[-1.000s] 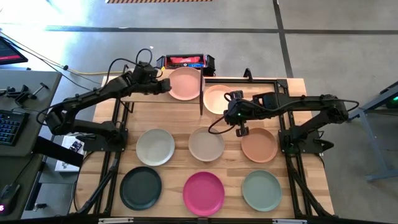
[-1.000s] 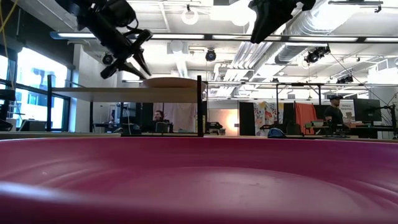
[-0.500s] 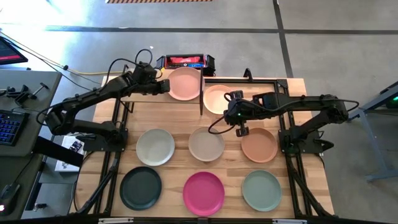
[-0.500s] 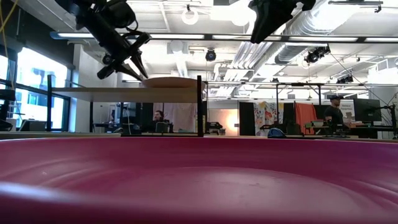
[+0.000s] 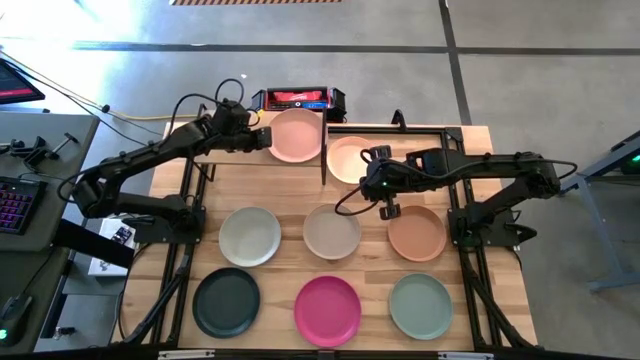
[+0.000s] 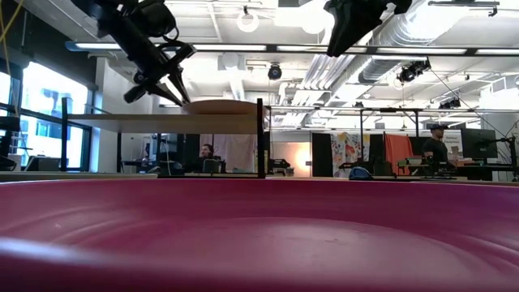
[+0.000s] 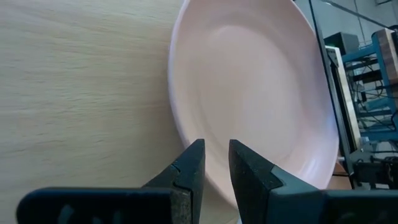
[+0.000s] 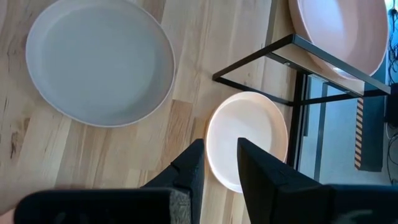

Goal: Place and stack plates onto a shelf
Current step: Put the light pink plate on the shelf, then stack the pink plate on top of the light pink plate on the shelf

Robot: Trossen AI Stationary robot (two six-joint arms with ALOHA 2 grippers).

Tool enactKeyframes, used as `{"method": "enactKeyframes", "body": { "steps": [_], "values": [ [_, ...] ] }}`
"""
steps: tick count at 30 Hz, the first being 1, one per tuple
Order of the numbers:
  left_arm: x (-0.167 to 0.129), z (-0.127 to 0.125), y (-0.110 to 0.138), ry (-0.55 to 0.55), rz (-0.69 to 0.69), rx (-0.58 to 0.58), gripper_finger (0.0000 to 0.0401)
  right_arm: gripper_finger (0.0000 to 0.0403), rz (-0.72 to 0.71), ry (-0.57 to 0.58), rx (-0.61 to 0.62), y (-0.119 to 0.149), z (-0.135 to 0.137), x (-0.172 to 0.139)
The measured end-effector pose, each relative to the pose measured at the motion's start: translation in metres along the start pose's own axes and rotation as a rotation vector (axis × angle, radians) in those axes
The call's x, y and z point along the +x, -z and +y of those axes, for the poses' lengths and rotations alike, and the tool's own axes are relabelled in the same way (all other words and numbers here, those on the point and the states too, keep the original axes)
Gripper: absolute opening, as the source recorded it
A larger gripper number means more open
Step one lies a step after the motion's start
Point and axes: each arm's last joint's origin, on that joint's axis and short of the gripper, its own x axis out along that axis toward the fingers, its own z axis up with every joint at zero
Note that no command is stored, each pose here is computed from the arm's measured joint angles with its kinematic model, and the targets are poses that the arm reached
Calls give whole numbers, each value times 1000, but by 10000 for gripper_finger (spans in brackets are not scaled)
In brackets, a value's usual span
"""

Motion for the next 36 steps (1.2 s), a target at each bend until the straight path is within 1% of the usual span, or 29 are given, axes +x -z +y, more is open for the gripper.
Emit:
{"method": "enactKeyframes", "body": {
  "steps": [4, 11, 13, 16, 20, 22, 24, 32, 36],
  "values": [
    [-5, 4, -1, -17, -2, -11, 64, 76, 4, -1, -2, 0, 0, 0],
    [-16, 9, -6, -37, -58, -31, 64, 76, 4, -1, -2, 0, 0, 0],
    [-18, 10, -7, -34, -65, -19, 65, 76, 4, -1, -3, 0, 0, 0],
    [-18, 8, -7, -12, -57, -1, 65, 76, 4, -1, -4, 0, 0, 0],
    [-24, 6, -6, 56, -31, 15, 65, 76, 3, -2, -1, 0, 0, 0],
    [-30, 4, -4, 104, -7, 44, 65, 76, 3, -4, 21, 0, 0, 0],
    [-37, 2, 0, 140, 15, 57, 65, 76, -7, -32, 53, 0, 1, 0],
    [-57, -11, 30, 214, 136, 152, 65, 76, -39, -171, 222, -1, 5, 0],
    [-60, -24, 47, 271, 196, 233, 65, 76, -30, -179, 306, -2, 5, 1]
  ]
}}
